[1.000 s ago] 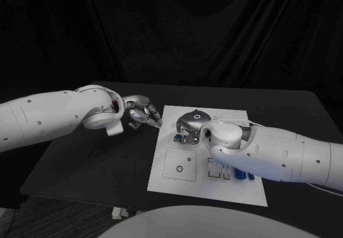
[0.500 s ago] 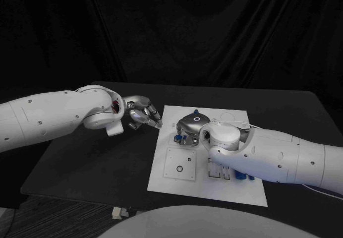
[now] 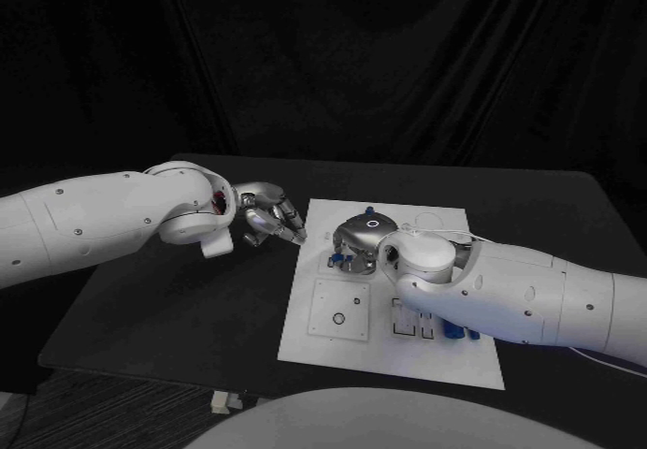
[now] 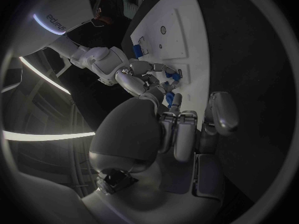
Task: Assemble the parts on the task board
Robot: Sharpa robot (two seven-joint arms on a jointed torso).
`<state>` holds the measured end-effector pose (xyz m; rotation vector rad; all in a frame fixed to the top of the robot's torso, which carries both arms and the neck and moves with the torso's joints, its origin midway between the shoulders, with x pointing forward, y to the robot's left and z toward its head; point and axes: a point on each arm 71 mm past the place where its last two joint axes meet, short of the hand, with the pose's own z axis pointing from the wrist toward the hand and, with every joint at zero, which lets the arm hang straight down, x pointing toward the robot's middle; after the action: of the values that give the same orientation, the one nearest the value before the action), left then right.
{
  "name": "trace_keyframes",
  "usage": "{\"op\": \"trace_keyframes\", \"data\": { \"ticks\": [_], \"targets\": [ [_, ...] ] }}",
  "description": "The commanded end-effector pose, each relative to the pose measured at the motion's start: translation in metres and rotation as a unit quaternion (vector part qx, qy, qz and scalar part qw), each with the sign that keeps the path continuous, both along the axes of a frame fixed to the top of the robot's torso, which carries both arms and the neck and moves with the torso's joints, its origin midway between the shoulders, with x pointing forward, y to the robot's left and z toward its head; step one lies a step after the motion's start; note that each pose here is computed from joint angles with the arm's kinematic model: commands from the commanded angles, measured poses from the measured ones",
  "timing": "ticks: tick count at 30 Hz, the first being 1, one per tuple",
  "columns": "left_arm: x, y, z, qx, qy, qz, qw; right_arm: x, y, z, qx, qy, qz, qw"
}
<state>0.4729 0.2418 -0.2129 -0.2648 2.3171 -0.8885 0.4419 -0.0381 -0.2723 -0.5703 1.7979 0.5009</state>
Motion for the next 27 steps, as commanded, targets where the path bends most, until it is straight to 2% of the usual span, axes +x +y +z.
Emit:
{"op": "trace_keyframes", "data": {
  "ticks": [1,15,27],
  "targets": [
    [-0.0012,-0.002,-0.0014,-0.004,0.009,-0.006,1.000,-0.003,0.001,-0.001,0.017,0.000,0.011,1.000],
    [-0.0018,-0.007,-0.0082,0.002,0.025,-0.016,1.000,-0.006,-0.006,0.007,0.064,-0.025,0.011,0.998],
    [-0.0027,-0.014,-0.0178,0.009,0.040,-0.024,0.999,-0.012,-0.008,0.026,0.107,-0.050,0.019,0.993]
  ]
}}
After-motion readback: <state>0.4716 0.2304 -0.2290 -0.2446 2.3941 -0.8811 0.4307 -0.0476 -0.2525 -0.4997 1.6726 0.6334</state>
